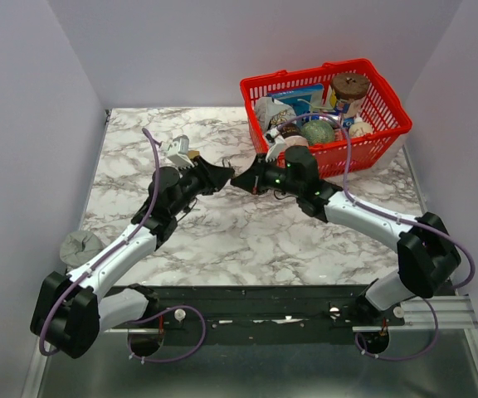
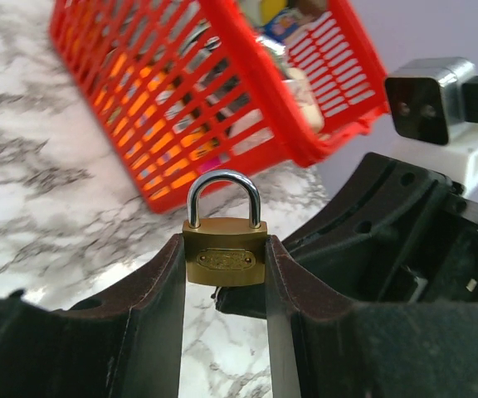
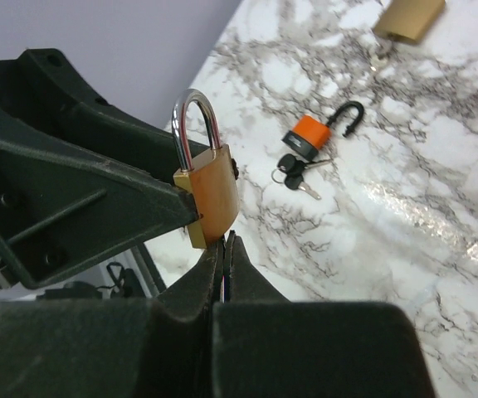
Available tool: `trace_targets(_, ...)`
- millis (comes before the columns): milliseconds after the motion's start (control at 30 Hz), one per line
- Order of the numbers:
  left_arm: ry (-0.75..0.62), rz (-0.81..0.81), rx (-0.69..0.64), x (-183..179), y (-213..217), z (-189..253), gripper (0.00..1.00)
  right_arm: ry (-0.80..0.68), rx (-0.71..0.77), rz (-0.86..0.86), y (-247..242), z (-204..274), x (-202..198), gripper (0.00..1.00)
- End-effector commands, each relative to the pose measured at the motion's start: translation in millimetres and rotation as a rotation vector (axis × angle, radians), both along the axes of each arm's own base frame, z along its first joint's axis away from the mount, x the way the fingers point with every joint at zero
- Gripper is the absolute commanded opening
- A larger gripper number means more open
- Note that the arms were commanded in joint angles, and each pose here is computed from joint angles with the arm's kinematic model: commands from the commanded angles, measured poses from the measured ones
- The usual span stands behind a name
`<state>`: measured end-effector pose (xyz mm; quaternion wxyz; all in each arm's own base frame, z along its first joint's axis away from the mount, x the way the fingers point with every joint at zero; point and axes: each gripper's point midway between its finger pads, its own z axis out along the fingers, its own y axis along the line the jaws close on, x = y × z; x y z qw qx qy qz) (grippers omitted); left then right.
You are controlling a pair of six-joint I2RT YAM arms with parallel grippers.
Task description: Unlock with the key
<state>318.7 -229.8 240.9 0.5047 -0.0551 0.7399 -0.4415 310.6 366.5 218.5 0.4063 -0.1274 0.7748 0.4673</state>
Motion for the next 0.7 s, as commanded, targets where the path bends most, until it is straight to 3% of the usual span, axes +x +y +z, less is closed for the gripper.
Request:
trace_targets(0, -0.073, -0.251, -0.020, -42, -29, 20, 0.00, -0.259, 0.155, -0.021, -25, 81, 21, 0.01)
trace_targets(533, -0.124, -0.297, -0.037, -49, -33, 32, 0.00, -0.308, 0.167, 0.049, -33, 98, 9, 0.01)
trace_targets(667, -0.089, -0.221, 0.023, -37, -23, 25, 0.00, -0.305, 0.131, 0.057, -37, 90, 4, 0.13)
